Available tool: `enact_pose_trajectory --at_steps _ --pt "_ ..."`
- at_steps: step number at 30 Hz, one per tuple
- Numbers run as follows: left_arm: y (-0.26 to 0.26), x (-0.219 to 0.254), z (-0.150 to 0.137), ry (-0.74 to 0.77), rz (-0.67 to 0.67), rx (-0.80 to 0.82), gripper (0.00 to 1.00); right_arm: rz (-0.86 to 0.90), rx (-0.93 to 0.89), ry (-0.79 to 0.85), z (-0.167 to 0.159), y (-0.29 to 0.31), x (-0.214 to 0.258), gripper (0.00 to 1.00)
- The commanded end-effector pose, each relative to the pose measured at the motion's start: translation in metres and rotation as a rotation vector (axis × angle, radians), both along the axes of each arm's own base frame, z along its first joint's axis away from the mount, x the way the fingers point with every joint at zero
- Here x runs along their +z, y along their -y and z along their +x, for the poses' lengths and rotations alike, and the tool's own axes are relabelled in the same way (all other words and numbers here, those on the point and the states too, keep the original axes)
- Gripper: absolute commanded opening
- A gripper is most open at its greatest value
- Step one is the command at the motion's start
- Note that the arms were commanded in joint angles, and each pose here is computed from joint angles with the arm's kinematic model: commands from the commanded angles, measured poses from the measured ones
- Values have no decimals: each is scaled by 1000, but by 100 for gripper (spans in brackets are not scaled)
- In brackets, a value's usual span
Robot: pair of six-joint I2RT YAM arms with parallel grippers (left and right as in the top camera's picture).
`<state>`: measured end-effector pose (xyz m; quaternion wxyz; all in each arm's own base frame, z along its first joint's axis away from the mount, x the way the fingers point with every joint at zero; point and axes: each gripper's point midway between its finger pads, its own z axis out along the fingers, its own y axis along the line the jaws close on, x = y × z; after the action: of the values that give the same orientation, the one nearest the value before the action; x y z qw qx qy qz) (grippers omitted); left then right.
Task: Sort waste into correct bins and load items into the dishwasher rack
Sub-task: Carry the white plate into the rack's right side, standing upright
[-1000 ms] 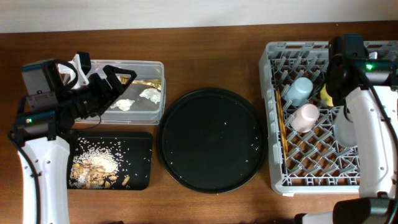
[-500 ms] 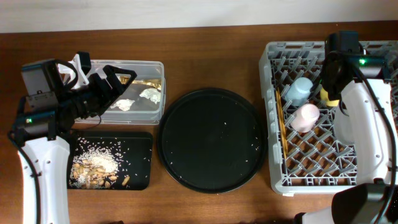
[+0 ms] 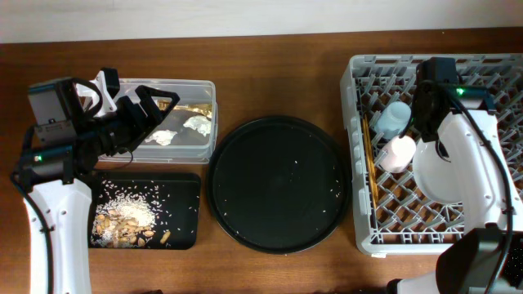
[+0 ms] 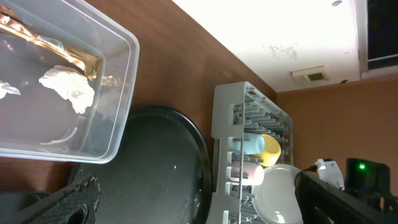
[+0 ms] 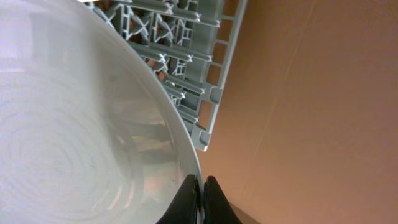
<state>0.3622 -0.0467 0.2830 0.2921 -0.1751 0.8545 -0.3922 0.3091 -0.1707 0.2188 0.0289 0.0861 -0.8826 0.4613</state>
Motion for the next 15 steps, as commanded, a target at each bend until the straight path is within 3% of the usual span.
enact_pose_trajectory --at_steps 1,8,11,15 --pt "-1 4 1 8 -6 2 99 -119 7 -22 0 13 21 4" --pt "-1 4 1 8 -6 2 99 -154 -2 57 7 14 37 4" --pt "-1 4 1 8 -6 2 99 -273 -39 113 3 21 68 4" --pt "-1 4 1 8 -6 2 99 -287 -14 115 5 22 83 4"
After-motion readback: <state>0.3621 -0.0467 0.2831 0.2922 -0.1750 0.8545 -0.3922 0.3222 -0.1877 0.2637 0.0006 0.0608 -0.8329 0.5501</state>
